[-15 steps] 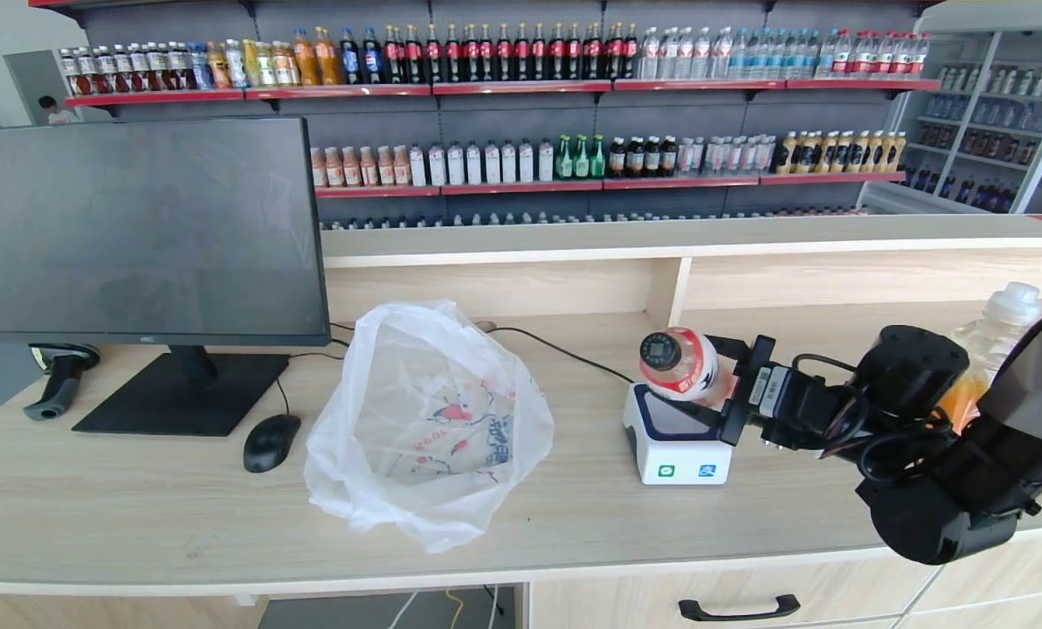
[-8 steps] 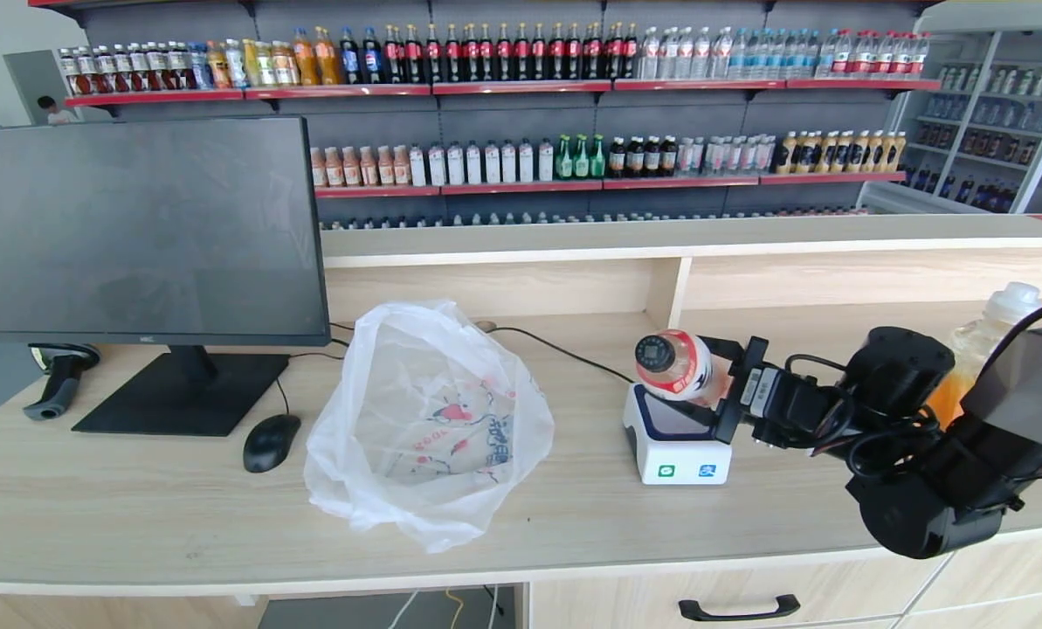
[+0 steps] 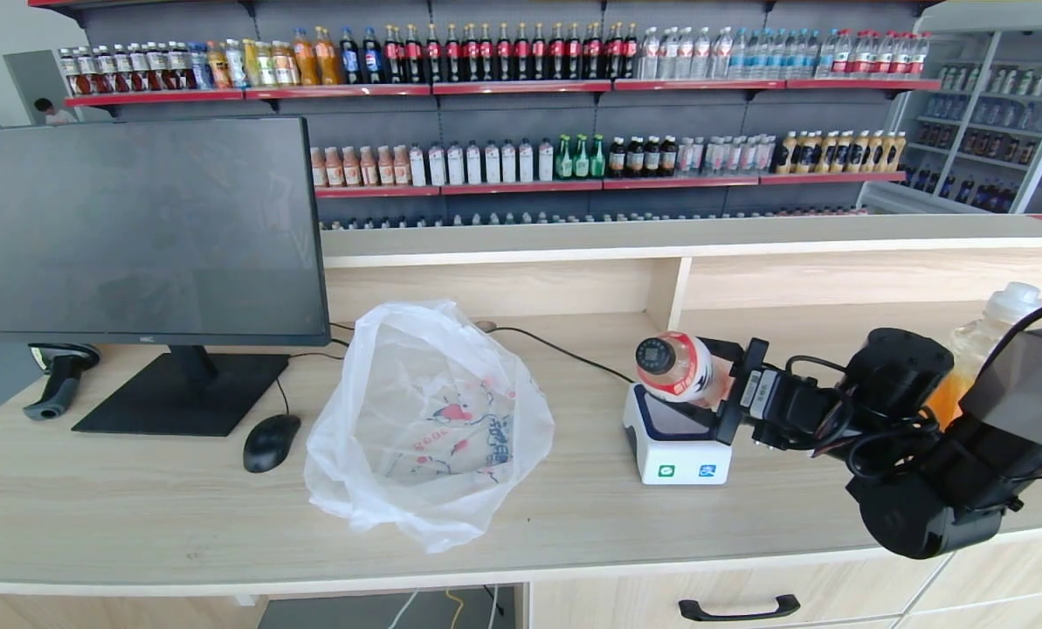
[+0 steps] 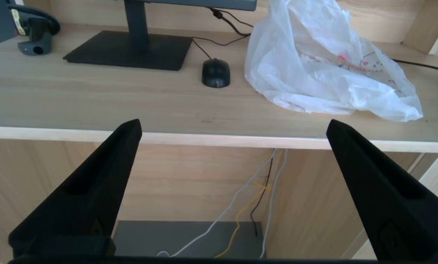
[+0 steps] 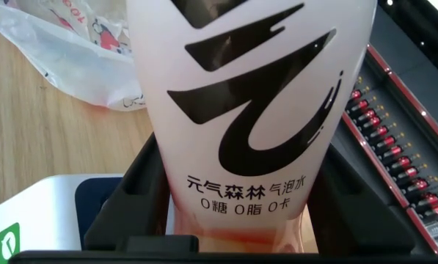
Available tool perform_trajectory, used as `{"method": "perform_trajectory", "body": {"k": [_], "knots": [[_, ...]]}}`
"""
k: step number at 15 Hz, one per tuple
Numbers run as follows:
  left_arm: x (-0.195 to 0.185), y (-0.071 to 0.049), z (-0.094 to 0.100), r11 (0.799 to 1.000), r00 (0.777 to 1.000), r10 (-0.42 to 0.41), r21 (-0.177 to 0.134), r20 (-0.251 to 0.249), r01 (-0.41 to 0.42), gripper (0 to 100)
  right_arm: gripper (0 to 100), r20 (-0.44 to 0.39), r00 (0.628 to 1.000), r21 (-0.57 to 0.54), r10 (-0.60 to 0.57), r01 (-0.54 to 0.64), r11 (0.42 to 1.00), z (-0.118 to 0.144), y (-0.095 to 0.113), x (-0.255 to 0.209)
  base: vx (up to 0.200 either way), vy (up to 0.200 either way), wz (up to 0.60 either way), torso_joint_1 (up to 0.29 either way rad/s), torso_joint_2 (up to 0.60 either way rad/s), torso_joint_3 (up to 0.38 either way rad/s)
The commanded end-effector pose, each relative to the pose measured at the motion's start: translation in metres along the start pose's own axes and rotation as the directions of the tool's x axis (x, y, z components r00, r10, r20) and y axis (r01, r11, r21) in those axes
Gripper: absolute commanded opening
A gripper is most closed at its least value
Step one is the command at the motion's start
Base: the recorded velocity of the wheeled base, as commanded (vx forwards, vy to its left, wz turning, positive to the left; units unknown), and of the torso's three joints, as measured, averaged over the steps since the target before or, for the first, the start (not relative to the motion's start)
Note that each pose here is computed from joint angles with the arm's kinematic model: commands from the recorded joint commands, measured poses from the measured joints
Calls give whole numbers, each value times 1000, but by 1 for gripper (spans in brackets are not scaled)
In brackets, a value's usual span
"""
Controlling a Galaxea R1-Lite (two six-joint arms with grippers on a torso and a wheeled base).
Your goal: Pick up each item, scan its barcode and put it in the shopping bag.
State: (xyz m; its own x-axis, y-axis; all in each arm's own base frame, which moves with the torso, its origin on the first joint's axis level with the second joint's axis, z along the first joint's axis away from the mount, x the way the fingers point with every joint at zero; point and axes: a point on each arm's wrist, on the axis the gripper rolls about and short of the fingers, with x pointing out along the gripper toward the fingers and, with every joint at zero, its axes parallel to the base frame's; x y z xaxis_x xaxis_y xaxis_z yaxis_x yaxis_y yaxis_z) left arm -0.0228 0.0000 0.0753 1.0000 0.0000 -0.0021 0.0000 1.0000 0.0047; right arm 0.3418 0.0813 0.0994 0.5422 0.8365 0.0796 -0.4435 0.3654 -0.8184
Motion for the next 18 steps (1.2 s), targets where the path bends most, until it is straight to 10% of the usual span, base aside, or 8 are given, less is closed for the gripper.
{"method": "perform_trajectory", "body": {"k": [1, 11, 15, 18], "knots": [[0, 0, 0, 1000, 1000, 0, 0, 1, 0, 100, 0, 1, 1000, -2, 6, -6, 1000, 2, 2, 0, 0, 0, 0, 0, 0, 0], [0, 0, 0, 1000, 1000, 0, 0, 1, 0, 100, 0, 62, 997, -22, -40, 42, 999, 29, -19, 3, 0, 0, 0, 0, 0, 0], [0, 0, 0, 1000, 1000, 2, 0, 1, -2, 100, 0, 69, 969, -14, -238, 240, 971, 79, -62, -12, 0, 0, 0, 0, 0, 0], [0, 0, 0, 1000, 1000, 0, 0, 1, 0, 100, 0, -12, 881, 155, -473, 469, 870, 121, -69, -8, 0, 0, 0, 0, 0, 0]]}}
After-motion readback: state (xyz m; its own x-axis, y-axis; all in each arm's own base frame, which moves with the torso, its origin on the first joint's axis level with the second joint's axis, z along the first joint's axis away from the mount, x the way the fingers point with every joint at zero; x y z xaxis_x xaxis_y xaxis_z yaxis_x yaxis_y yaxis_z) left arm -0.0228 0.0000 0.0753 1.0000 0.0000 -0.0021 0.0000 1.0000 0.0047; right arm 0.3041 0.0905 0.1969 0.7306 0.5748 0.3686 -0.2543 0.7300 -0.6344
